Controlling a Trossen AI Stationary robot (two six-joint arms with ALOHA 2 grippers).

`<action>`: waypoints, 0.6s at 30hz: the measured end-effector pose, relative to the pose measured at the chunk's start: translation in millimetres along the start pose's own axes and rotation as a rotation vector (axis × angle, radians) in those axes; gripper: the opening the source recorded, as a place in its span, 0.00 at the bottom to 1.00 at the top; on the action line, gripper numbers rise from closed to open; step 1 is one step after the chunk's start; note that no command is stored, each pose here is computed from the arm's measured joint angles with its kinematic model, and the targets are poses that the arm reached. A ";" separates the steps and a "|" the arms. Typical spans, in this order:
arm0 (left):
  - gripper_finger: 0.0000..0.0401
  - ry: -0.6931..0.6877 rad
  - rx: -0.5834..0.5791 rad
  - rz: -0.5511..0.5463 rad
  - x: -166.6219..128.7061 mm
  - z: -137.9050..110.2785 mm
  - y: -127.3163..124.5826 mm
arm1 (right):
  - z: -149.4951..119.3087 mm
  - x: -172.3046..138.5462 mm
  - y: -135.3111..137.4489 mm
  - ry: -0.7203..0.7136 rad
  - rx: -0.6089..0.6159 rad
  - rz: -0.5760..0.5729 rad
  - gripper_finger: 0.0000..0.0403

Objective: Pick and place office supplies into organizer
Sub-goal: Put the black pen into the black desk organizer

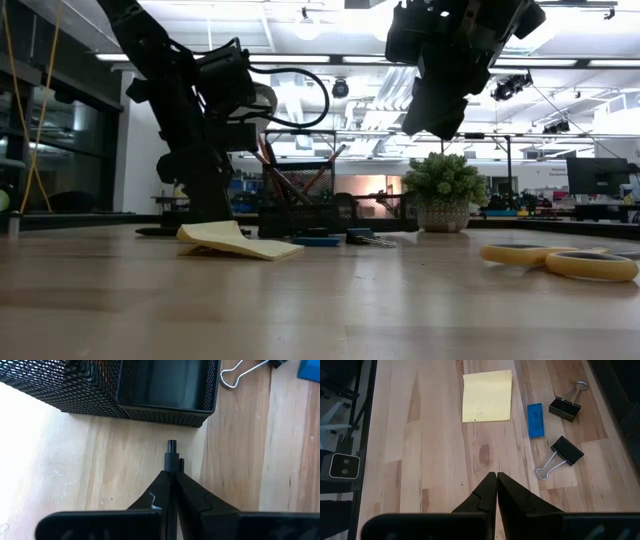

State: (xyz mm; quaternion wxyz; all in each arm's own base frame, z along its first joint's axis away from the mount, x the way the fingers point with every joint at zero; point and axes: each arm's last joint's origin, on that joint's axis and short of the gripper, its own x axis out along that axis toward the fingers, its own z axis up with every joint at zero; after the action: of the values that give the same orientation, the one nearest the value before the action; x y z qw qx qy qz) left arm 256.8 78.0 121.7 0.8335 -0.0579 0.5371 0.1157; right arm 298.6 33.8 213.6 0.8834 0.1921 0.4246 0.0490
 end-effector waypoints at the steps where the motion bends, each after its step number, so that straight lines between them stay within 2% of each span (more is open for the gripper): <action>1: 0.02 0.000 0.000 -0.002 0.0 0.0 -0.1 | 0.0 0.0 0.0 0.000 0.000 0.000 0.03; 18: 0.00 0.037 0.132 0.027 -17.7 26.9 -25.4 | -0.1 0.0 -0.1 0.000 0.000 -0.003 0.03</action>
State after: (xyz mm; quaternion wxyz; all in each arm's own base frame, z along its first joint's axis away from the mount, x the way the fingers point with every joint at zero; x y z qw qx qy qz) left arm 279.9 57.1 148.2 0.8240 0.0023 0.5594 0.0902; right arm 298.5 33.7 213.5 0.8835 0.1915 0.4249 0.0476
